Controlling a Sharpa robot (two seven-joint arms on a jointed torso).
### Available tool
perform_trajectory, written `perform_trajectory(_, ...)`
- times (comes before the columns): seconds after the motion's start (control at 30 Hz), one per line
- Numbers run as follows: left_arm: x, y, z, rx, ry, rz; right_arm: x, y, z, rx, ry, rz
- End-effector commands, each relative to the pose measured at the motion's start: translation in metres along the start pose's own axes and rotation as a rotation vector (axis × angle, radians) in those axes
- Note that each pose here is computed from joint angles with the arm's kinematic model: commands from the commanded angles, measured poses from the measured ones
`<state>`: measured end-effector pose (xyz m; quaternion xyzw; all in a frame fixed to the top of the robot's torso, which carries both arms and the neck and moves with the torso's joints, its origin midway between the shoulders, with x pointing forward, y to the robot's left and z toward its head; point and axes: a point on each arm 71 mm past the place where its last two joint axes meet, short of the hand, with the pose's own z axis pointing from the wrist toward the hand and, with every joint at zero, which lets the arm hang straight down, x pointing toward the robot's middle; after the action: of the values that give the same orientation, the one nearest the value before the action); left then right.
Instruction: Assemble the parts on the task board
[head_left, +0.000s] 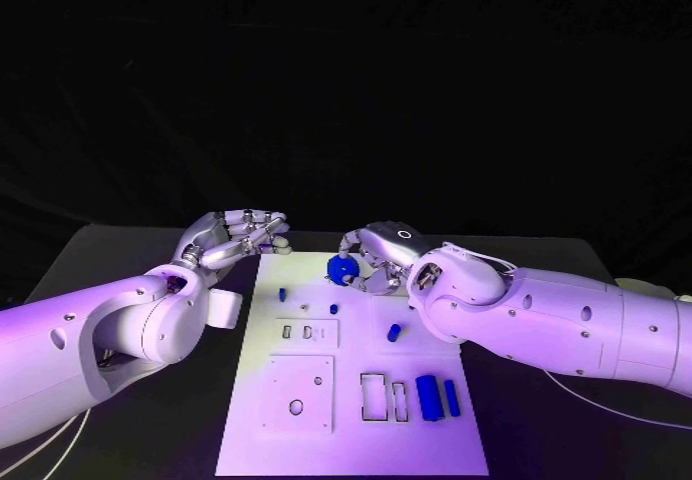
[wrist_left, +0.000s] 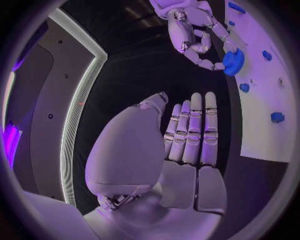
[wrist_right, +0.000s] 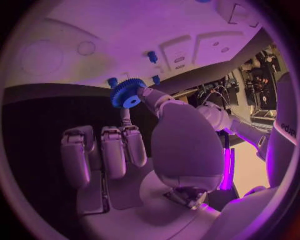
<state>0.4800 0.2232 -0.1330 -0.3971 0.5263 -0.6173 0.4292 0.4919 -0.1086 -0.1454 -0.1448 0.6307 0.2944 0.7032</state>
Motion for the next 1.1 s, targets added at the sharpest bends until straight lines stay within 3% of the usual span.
perform_trajectory(0.03,0.0038,-0.0013,0.0005,0.008,0.021,-0.014,0.002,0.003,0.005,-0.006,-0.016,-0.056)
perform_trajectory(0.57,0.0063,-0.0016,0.0005,0.008,0.027,-0.017,0.021,0.013,0.029,-0.019,0.002,-0.085)
perform_trajectory(1.1,0.0055,-0.0015,0.0004,0.007,0.025,-0.016,0.037,0.013,0.029,-0.016,0.082,-0.100)
